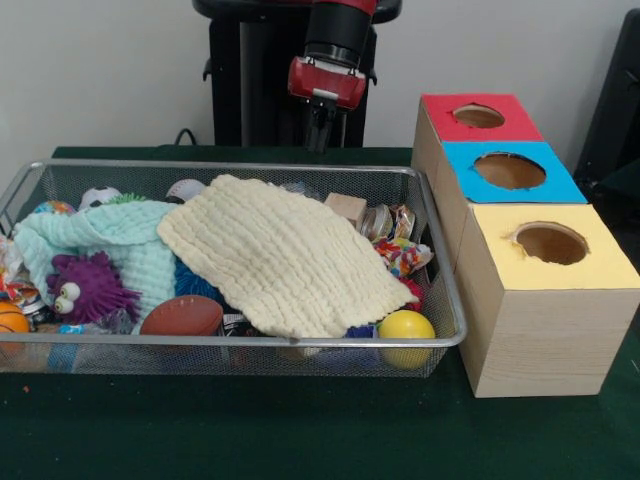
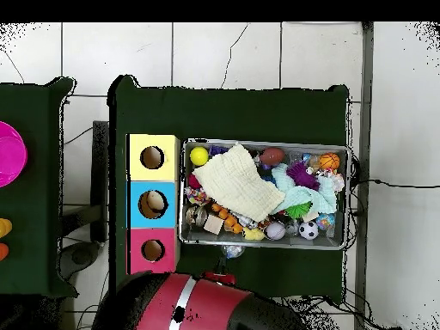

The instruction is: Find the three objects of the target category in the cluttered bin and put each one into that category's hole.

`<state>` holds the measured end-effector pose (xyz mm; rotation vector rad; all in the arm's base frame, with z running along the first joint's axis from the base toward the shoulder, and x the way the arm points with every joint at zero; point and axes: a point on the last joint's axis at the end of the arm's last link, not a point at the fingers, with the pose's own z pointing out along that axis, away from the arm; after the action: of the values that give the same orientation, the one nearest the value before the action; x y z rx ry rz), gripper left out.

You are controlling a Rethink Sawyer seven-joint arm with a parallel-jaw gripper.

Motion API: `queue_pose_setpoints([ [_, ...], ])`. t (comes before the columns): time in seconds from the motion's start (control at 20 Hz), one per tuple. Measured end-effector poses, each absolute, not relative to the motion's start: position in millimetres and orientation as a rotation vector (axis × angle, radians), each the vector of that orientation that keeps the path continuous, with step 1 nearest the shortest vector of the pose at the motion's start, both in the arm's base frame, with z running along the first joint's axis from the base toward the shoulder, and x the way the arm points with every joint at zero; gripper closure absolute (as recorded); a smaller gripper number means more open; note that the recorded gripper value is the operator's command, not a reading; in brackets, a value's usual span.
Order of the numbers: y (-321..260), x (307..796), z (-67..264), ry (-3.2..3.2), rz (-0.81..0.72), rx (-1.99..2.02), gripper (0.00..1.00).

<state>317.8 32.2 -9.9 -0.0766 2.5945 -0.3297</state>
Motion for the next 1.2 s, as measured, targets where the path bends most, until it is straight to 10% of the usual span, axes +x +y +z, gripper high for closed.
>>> queue_pose_setpoints([
  [0.7, 34.2, 293.5, -41.4, 2.655, -0.316, -0.102, 1.0],
  [0.75, 34.3, 292.2, -42.5, 2.659, -0.315, -0.103, 0.0],
  [1.2, 34.2, 291.6, -44.1, 2.661, -0.315, -0.104, 0.0],
])
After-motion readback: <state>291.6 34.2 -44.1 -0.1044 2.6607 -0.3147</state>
